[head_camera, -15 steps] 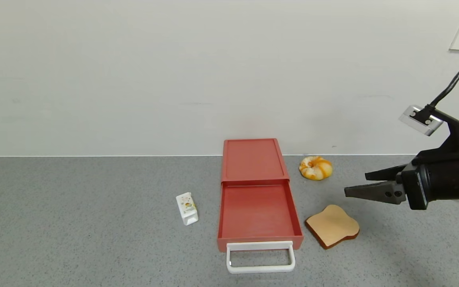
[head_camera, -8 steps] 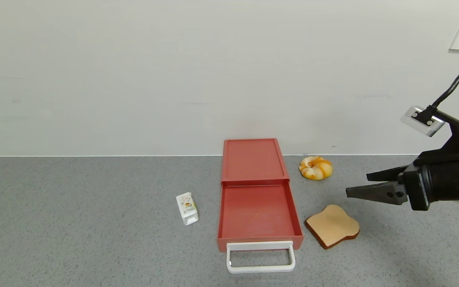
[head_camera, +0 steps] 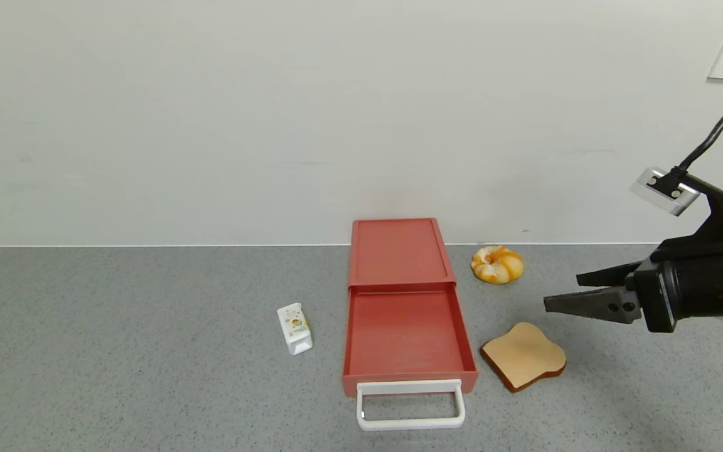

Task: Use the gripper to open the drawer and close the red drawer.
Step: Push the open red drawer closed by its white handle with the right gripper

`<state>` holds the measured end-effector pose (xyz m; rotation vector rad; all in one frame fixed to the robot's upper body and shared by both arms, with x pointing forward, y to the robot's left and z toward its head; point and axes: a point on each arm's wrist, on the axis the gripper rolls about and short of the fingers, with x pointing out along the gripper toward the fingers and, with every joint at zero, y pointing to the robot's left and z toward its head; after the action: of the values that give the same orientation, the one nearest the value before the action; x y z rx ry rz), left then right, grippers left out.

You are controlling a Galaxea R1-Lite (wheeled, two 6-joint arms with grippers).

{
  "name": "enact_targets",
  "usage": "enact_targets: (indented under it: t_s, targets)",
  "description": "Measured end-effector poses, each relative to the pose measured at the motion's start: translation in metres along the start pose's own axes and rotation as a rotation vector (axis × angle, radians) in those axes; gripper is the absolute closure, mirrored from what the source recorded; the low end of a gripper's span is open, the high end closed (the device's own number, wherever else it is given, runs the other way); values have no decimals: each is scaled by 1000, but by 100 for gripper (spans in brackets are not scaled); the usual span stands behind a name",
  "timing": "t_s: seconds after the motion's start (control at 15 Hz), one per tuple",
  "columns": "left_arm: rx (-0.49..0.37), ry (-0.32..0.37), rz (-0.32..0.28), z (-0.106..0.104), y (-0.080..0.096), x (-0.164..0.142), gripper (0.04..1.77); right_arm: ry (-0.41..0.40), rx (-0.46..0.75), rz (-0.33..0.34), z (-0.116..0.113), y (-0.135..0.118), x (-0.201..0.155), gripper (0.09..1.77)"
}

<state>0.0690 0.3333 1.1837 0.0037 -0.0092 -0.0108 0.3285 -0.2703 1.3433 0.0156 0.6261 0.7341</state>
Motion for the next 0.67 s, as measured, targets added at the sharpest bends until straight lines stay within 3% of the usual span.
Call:
enact_targets:
  t_s: [0.13,0.27,0.67]
  targets:
    - [1,1,0,0,0,0,9,5,45,5,1,5,1,15]
    - [1,1,-1,0,0,0,9,16,73,-38,4,14,5,15]
    - [1,1,0,0,0,0,9,173,170,-164,10,60,29,15]
